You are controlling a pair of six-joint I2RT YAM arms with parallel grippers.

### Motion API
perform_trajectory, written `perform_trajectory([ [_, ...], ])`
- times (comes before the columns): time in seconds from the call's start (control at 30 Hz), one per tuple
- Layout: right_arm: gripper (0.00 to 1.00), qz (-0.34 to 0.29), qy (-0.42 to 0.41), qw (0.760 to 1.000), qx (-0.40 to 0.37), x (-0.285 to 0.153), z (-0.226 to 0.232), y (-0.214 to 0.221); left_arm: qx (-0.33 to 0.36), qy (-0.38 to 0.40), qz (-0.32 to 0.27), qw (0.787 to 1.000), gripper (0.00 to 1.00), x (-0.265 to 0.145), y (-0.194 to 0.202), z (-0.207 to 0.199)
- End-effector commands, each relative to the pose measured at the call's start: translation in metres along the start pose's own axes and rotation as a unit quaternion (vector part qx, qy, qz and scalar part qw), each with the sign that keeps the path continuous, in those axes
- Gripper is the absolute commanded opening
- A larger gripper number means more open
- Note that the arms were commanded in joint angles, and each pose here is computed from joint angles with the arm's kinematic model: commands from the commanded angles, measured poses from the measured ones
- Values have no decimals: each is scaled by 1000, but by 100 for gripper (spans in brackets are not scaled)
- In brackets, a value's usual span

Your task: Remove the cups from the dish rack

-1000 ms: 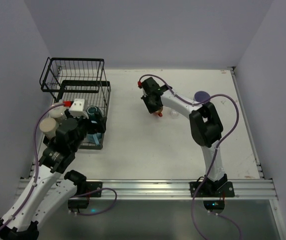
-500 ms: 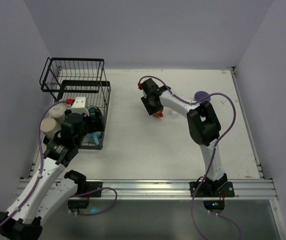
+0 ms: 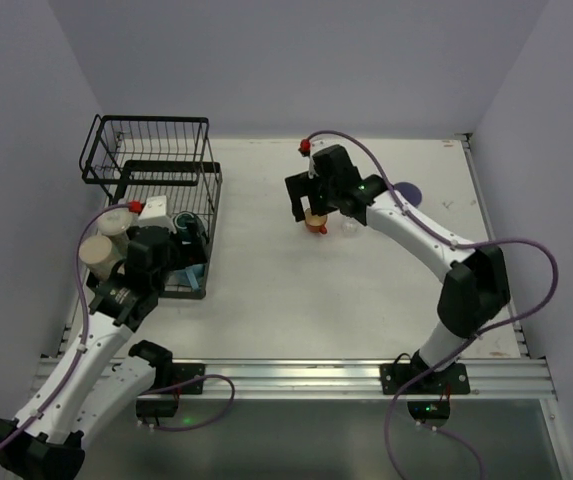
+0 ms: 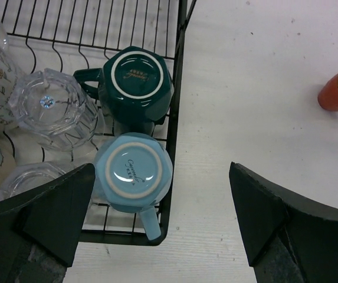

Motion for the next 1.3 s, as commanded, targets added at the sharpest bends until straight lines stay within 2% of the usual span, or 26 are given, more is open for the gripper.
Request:
perform_trajectory([
  [0.0,98,-44,-66,996,31,-27,14,6,-37,-54,6,998,100,4,6,11],
  [0.2,98,-92,-163,981,52,-64,30,20,-55,-83,21,995,100,19,5,10],
  [0.3,98,-96,-182,977,61,-68,29,37,-53,-110,28,992,100,28,7,13],
  [0.53,97,-146,-215,963,72,-90,31,32,-47,-150,53,986,100,44,26,19],
  [0.97,96,-136,-221,963,68,-88,33,36,-43,-146,91,984,100,64,55,14],
  [1.27,96,-131,-222,964,68,-85,34,37,-46,-145,89,984,98,73,59,11],
])
Point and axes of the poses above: each gripper's point midway between its finger pads, its own x axis out along the fingers, its own z axis along the line the jaws close on, y = z × x, the point moved 5 cm from there along -x, back along the fingers, and after that the axes turned 9 degrees about x, right-handed, at the moved point
